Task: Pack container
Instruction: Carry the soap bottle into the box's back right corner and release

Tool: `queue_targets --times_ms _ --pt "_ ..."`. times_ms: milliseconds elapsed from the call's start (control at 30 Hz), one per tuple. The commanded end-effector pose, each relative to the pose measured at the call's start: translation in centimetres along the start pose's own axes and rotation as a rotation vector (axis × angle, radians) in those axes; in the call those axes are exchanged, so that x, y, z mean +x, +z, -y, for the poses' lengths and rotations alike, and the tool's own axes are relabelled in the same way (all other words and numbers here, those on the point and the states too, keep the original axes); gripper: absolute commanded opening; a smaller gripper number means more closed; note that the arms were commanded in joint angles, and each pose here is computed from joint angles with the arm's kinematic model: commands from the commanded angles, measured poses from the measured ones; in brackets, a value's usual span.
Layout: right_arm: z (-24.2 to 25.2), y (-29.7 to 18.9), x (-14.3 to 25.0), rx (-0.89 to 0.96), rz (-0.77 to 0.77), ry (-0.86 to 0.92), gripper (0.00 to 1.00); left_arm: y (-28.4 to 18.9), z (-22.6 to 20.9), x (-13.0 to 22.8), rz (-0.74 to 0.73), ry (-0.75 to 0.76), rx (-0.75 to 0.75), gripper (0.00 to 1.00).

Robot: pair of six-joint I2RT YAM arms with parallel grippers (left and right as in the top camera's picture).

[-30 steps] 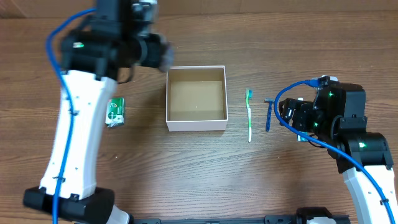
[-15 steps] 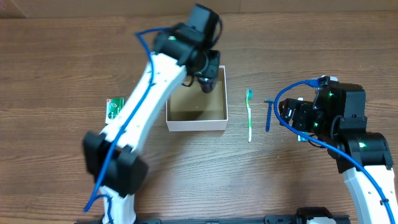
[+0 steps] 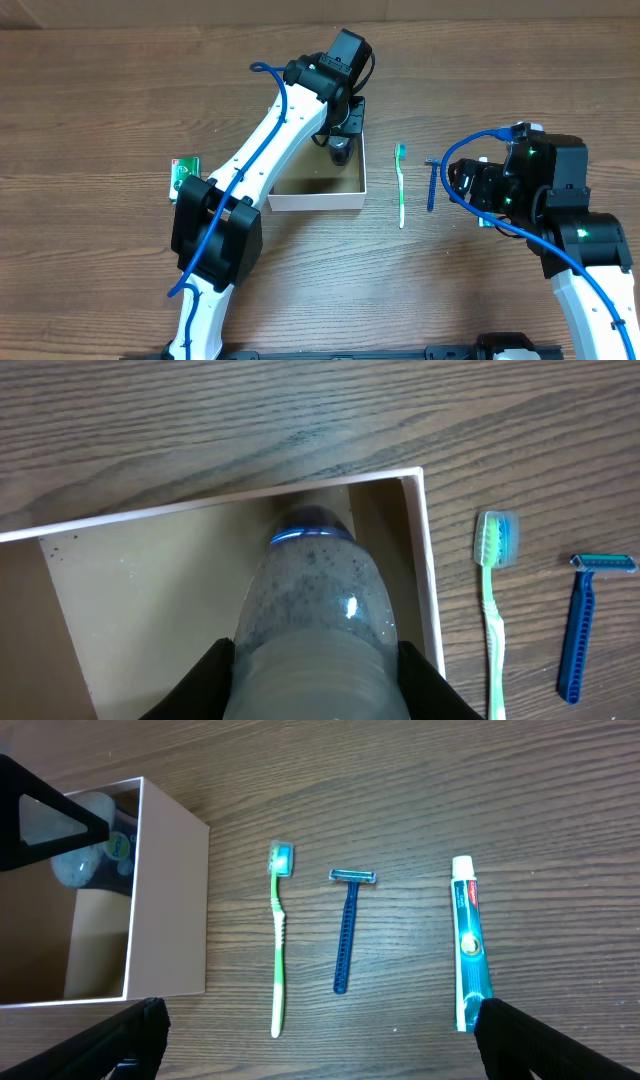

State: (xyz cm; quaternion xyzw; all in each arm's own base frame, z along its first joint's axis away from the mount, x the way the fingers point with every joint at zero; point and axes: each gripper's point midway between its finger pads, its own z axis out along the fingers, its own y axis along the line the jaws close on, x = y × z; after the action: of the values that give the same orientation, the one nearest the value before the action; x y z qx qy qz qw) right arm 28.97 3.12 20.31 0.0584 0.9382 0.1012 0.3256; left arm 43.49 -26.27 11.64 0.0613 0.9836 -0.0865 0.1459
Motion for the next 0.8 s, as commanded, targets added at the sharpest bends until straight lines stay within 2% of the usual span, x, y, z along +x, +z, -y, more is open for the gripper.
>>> queue_targets --times_ms 0,33,67,300,400,500,633,767 --pt "-0.3 -0.9 -1.3 -0.002 0.043 -0.006 1.0 -0.9 0.5 -0.8 0.032 -0.016 0.021 0.77" --pt "-0.3 -0.9 -1.3 -0.002 0.043 -0.006 1.0 -0.9 0.5 -0.8 0.031 -0.016 0.021 0.91" --pt "-0.3 -0.9 -1.3 -0.002 0.042 -0.006 1.0 -0.9 0.5 -0.8 0.03 -0.016 0.021 1.0" --pt "-0.3 -0.9 -1.3 -0.002 0.042 -0.006 1.0 -2.6 0.5 0.4 -0.01 0.031 0.027 1.0" --pt "-0.3 -0.9 -1.3 -0.002 0.042 -0.006 1.0 -5.7 -0.1 1.1 -0.01 0.035 0.011 1.0" --pt "-0.3 -0.9 -1.3 -0.002 0.042 -0.006 1.0 -10.0 -1.4 1.0 0.056 0.028 -0.027 1.0" --pt "-0.3 -0.9 -1.3 -0.002 0.042 -0.007 1.0 -17.2 -5.8 0.4 0.197 -0.033 -0.116 1.0" --pt "-0.3 -0.9 -1.3 -0.002 0.042 -0.007 1.0 -21.2 -12.5 1.1 0.221 -0.107 -0.2 1.0"
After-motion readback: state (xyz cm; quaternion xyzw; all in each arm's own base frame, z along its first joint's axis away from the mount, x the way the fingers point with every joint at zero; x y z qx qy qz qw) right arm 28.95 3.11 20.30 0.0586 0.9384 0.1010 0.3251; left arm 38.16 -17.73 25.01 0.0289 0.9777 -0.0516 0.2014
